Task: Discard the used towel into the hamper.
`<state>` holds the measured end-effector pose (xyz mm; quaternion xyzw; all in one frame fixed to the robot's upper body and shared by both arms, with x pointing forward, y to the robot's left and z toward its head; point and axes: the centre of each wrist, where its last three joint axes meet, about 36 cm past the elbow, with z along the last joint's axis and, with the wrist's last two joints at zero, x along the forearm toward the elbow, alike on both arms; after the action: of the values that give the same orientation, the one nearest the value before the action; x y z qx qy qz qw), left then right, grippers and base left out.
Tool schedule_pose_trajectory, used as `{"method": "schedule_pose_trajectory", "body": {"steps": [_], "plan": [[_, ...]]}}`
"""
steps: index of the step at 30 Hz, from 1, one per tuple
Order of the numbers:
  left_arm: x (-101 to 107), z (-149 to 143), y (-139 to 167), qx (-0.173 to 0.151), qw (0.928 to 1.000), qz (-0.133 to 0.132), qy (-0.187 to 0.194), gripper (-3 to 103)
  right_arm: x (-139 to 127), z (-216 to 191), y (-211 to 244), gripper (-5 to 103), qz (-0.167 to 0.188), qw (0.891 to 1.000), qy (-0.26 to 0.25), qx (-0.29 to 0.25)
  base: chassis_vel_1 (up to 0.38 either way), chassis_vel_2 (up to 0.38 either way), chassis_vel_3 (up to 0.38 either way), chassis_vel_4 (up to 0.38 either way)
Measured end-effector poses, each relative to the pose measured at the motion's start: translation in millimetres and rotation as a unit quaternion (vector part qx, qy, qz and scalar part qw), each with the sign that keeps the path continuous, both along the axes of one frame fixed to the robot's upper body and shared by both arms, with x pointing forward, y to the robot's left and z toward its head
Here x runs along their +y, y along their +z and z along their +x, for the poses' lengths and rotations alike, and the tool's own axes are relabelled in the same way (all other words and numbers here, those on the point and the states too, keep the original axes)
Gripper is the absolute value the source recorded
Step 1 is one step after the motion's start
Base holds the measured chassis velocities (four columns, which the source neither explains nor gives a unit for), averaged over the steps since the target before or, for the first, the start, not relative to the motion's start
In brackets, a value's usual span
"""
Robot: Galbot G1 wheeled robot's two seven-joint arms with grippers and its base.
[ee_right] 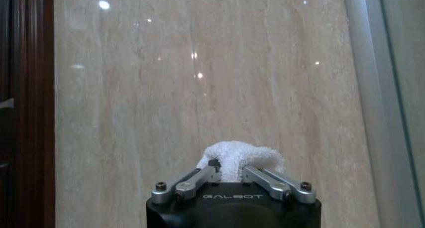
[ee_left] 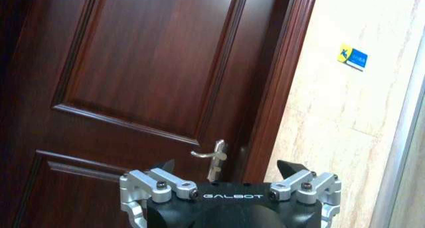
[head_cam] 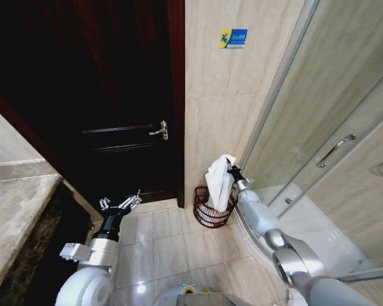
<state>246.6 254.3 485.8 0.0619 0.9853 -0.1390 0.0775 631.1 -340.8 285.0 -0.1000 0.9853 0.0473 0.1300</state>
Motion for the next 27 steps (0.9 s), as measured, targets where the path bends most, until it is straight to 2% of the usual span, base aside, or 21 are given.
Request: {"method": "schedule_pose_trajectory", "body": {"steps": [3, 7, 13, 23, 27], "plan": [[0.0, 0.0, 0.0, 0.0, 1.0, 0.0, 0.0, 100, 2.4, -2.6, -3.9, 4, 0.002, 1.0, 0.002, 0.003, 0.0, 0.0, 0.0, 0.0], [0.0, 0.0, 0.0, 0.0, 1.0, 0.0, 0.0, 100, 17.1, -30.7, -46.7, 4, 0.013, 0.999, 0.014, 0.039, 0.0, 0.0, 0.0, 0.0], [0.0, 0.0, 0.0, 0.0, 1.0, 0.0, 0.0, 100, 31.0, -55.9, -77.7, 4, 0.035, 0.997, 0.013, 0.072, 0.0, 0.0, 0.0, 0.0], [0.0, 0.0, 0.0, 0.0, 1.0, 0.0, 0.0, 100, 25.4, -82.8, -99.5, 4, 0.044, 0.994, 0.006, 0.096, 0.0, 0.0, 0.0, 0.0], [0.0, 0.0, 0.0, 0.0, 1.0, 0.0, 0.0, 100, 16.5, -100.4, -112.7, 4, 0.042, 0.99, 0.003, 0.137, 0.0, 0.0, 0.0, 0.0]]}}
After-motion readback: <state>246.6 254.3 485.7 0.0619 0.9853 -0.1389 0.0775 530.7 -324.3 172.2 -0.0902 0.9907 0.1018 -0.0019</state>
